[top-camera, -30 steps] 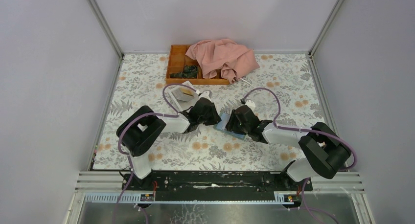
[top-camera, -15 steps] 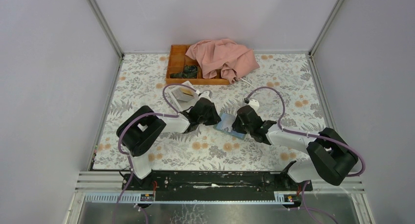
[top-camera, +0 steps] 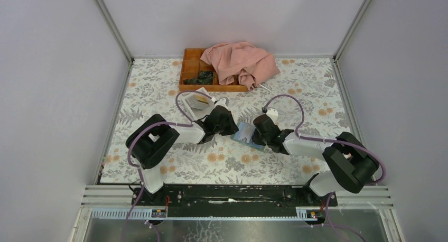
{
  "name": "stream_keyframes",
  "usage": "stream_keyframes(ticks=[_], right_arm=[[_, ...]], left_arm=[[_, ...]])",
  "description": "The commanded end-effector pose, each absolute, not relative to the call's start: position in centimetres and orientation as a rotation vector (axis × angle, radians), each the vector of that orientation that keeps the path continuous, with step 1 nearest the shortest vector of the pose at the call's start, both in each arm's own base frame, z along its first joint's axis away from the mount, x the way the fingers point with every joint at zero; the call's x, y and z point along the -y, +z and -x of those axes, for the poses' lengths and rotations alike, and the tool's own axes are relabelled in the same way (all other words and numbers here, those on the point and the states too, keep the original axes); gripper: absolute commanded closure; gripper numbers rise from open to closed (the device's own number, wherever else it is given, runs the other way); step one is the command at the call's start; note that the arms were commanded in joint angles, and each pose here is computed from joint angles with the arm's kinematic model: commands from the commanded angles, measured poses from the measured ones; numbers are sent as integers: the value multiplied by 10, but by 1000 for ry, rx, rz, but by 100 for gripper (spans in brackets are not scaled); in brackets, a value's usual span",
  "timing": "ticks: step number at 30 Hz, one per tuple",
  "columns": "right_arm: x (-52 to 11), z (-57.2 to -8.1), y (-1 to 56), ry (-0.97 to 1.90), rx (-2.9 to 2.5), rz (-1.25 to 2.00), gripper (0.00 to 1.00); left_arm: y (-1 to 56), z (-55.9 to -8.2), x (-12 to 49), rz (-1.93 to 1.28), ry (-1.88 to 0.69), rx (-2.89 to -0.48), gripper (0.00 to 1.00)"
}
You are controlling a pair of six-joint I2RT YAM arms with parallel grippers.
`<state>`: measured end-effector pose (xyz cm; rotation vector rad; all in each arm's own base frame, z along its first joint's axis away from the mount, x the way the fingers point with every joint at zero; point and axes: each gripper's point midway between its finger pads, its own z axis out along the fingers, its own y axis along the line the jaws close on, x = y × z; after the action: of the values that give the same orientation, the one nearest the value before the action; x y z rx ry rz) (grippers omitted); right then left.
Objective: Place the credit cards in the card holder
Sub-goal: Insert the credit card into the card holder.
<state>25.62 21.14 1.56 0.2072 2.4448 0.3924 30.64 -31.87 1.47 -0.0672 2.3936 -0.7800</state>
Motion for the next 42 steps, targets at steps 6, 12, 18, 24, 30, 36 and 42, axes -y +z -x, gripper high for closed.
stream_keyframes(ticks=[6,12,18,24,30,36,42], right_arm=[[-223,-270,20,375,-2433,-190,92],[-224,-271,14,367,-2449,-186,93],[-226,-271,12,368,-2457,-181,93],[-227,-271,10,368,-2465,-181,93],[-228,-271,8,367,-2470,-174,93],[-234,-274,11,384,-2472,-149,94],[-244,-279,13,407,-2481,-115,94]], left_arm=[[-51,-265,280,46,-557,-2616,76],[-36,-268,281,56,-571,-2582,75],[-24,-270,279,72,-580,-2552,68],[-11,-275,268,99,-551,-2512,58],[-7,-278,257,135,-535,-2486,57],[4,-278,259,145,-600,-2434,51],[16,-280,258,153,-631,-2375,44]])
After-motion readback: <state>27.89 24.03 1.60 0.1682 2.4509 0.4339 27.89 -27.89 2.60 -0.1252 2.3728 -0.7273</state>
